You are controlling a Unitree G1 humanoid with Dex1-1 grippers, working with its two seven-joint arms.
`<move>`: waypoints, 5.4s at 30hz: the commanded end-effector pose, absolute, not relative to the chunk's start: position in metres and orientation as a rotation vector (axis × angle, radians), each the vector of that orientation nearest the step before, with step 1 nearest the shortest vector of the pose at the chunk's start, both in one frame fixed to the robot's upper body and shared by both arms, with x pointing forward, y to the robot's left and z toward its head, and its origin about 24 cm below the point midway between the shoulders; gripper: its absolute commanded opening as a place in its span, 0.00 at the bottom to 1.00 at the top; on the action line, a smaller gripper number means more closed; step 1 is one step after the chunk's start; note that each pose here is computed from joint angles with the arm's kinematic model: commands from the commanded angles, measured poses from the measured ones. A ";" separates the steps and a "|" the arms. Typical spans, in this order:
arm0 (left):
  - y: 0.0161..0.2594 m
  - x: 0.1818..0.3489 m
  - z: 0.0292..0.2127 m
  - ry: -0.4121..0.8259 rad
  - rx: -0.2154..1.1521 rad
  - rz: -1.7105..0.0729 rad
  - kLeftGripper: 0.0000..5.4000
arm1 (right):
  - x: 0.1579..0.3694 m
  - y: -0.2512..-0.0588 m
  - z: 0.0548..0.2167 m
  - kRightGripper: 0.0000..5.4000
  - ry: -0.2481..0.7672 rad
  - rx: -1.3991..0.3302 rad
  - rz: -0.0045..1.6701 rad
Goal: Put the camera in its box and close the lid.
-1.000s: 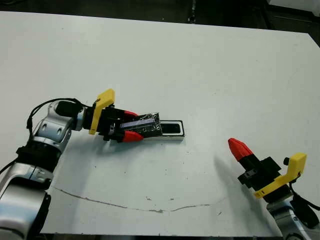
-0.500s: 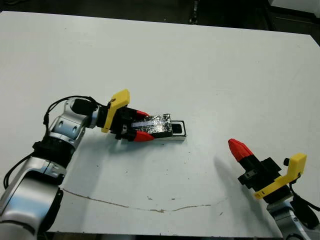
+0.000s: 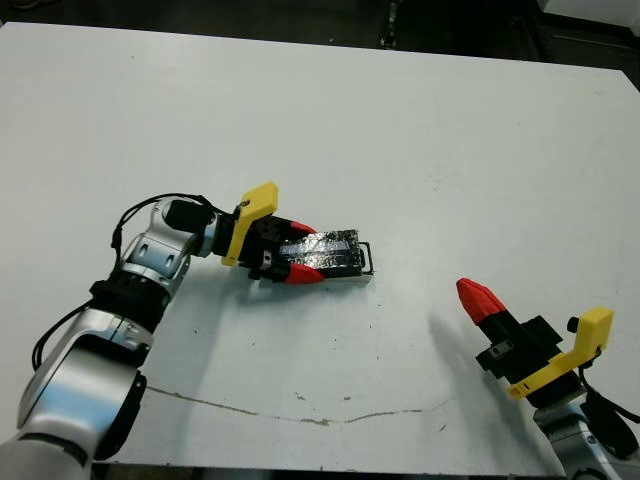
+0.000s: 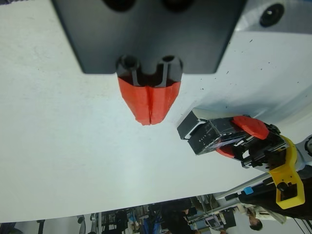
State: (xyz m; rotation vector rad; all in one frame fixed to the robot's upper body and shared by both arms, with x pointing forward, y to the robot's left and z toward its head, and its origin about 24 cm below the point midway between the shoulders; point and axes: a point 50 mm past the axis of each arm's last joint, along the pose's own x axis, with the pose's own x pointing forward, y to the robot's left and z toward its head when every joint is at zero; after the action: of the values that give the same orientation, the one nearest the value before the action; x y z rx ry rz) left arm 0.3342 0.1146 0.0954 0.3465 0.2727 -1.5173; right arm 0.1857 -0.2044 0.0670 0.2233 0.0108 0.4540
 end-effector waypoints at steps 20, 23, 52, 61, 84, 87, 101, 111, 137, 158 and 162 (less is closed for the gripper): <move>0.046 0.314 0.057 0.352 0.293 -1.735 0.58 | 0.182 -0.209 0.065 0.00 0.019 0.217 0.445; 0.044 0.313 0.056 0.355 0.306 -1.738 0.58 | 0.182 -0.208 0.065 0.00 0.014 0.214 0.446; 0.060 0.322 0.065 0.275 0.414 -1.686 1.00 | 0.183 -0.209 0.066 0.00 0.025 0.207 0.450; 0.103 0.322 0.066 0.315 0.392 -1.568 1.00 | 0.184 -0.209 0.066 0.00 0.017 0.213 0.454; 0.239 0.296 0.073 0.428 0.330 -1.170 1.00 | 0.184 -0.207 0.067 0.00 0.021 0.208 0.464; 0.251 0.294 0.081 0.407 0.348 -1.111 1.00 | 0.184 -0.207 0.067 0.00 0.024 0.211 0.471; 0.189 0.281 0.163 -0.158 0.078 -0.875 0.78 | 0.184 -0.206 0.065 0.00 0.022 0.223 0.477; 0.100 0.261 0.163 -0.233 -0.093 -0.830 0.51 | 0.183 -0.206 0.065 0.00 0.020 0.209 0.462; 0.050 0.265 0.090 0.308 -0.086 -0.647 0.00 | 0.183 -0.204 0.064 0.00 0.022 0.219 0.462; 0.054 0.253 0.052 0.549 -0.136 -0.606 0.00 | 0.184 -0.204 0.065 0.00 0.018 0.200 0.464; 0.058 0.250 0.063 0.463 -0.146 -0.637 0.00 | 0.183 -0.204 0.065 0.00 0.019 0.217 0.465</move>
State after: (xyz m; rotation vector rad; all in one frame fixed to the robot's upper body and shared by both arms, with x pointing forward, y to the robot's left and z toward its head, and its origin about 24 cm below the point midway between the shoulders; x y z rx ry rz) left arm 0.2609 0.0490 0.0897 -0.1646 0.3380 -0.6580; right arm 0.1849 -0.2007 0.0654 0.2225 0.0045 0.4736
